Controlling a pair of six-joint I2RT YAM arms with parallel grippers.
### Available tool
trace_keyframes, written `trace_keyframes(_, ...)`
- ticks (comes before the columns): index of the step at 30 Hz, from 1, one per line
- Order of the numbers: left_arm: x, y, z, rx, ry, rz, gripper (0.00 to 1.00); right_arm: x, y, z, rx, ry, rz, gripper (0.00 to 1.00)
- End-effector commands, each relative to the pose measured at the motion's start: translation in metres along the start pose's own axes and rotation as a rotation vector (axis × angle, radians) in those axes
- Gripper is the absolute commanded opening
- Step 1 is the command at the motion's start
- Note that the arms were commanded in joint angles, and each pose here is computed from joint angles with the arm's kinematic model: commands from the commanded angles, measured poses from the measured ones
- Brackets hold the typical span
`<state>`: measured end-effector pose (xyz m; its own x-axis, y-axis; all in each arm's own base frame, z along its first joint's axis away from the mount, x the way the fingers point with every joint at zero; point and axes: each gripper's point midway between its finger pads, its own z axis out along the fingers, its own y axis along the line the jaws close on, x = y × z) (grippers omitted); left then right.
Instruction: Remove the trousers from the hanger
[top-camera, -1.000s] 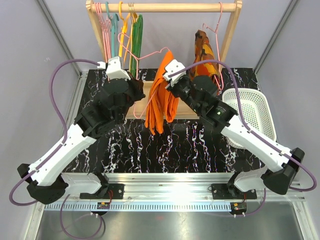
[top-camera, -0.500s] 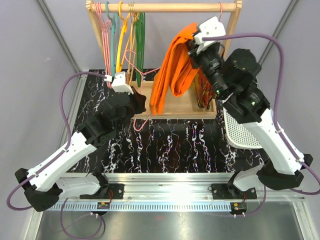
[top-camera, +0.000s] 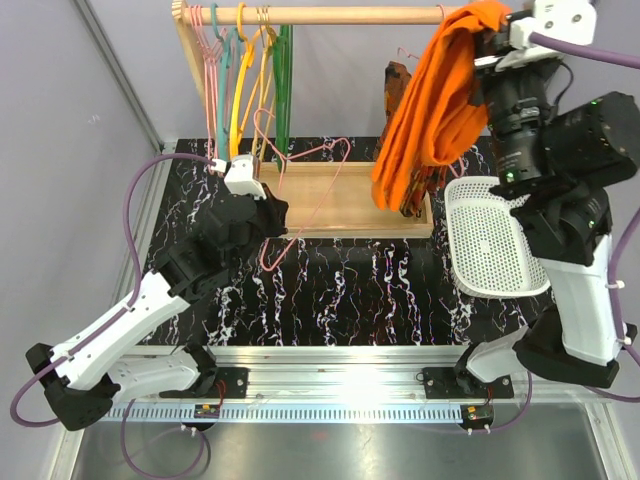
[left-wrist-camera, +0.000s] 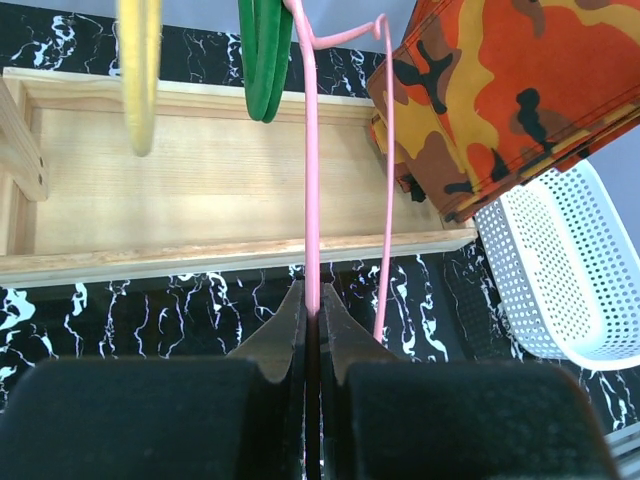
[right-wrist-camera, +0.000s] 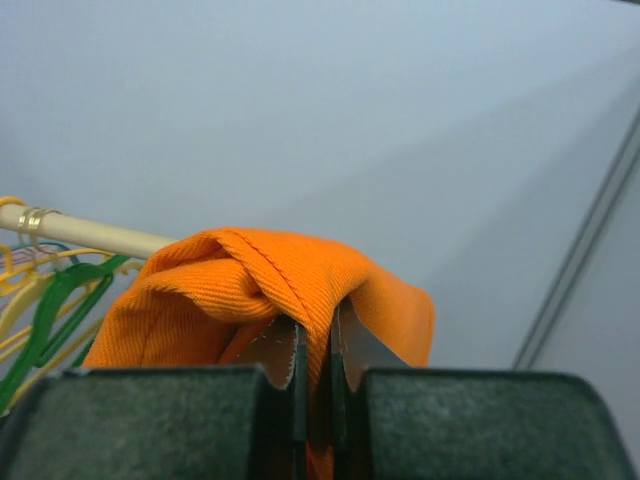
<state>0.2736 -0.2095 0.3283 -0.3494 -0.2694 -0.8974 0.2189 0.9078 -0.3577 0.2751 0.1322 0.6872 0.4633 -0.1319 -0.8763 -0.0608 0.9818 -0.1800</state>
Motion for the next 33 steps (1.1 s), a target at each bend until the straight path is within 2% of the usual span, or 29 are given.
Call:
trace_keyframes(1, -0.009, -0.002, -0.005, 0.020, -0.027, 0.016, 0.00, -0.060, -0.081, -0.031, 0.182, -0.139, 0.020, 0.00)
trace_keyframes(4, -0.009, 0.000, -0.007, 0.016, -0.026, 0.025, 0.00, -0.041, -0.090, -0.038, 0.230, -0.066, -0.102, 0.00)
trace_keyframes(5, -0.011, 0.001, -0.008, 0.014, -0.030, 0.026, 0.00, -0.025, -0.078, -0.034, 0.212, -0.028, -0.141, 0.00)
trace_keyframes(8, -0.011, 0.003, -0.008, 0.005, -0.032, 0.030, 0.00, -0.010, -0.093, -0.046, 0.280, 0.043, -0.150, 0.00)
trace_keyframes(9, -0.009, 0.003, -0.006, 0.002, -0.026, 0.035, 0.00, -0.015, -0.104, -0.052, 0.319, 0.030, -0.132, 0.00)
trace_keyframes(13, -0.004, 0.000, -0.004, 0.012, -0.003, 0.039, 0.00, -0.011, -0.131, -0.067, 0.445, 0.083, -0.260, 0.00)
trace_keyframes(14, -0.003, -0.002, -0.003, 0.018, 0.001, 0.039, 0.00, 0.004, -0.125, -0.067, 0.465, 0.131, -0.312, 0.00)
trace_keyframes(15, -0.002, -0.002, -0.002, 0.020, 0.002, 0.039, 0.00, 0.000, -0.140, -0.078, 0.516, 0.118, -0.304, 0.00)
trace_keyframes(19, 0.002, -0.008, 0.001, 0.041, 0.017, 0.029, 0.00, 0.030, -0.138, -0.092, 0.519, 0.204, -0.308, 0.00)
trace_keyframes(23, 0.005, -0.010, 0.001, 0.057, 0.033, 0.034, 0.00, 0.075, -0.137, -0.108, 0.541, 0.310, -0.366, 0.00)
trace_keyframes(25, 0.008, -0.009, 0.001, 0.055, 0.036, 0.036, 0.00, 0.104, -0.135, -0.117, 0.516, 0.371, -0.338, 0.00)
trace_keyframes(27, 0.008, -0.009, 0.001, 0.055, 0.036, 0.036, 0.00, 0.141, -0.129, -0.126, 0.489, 0.445, -0.367, 0.00)
trace_keyframes(28, 0.009, -0.009, 0.002, 0.057, 0.039, 0.036, 0.00, 0.156, -0.121, -0.127, 0.486, 0.444, -0.283, 0.00)
trace_keyframes(29, 0.009, -0.009, 0.002, 0.055, 0.037, 0.038, 0.00, 0.186, -0.111, -0.131, 0.474, 0.495, -0.311, 0.00)
trace_keyframes(33, 0.014, -0.011, 0.006, 0.056, 0.060, 0.045, 0.00, 0.231, -0.130, -0.153, 0.651, 0.511, -0.258, 0.00)
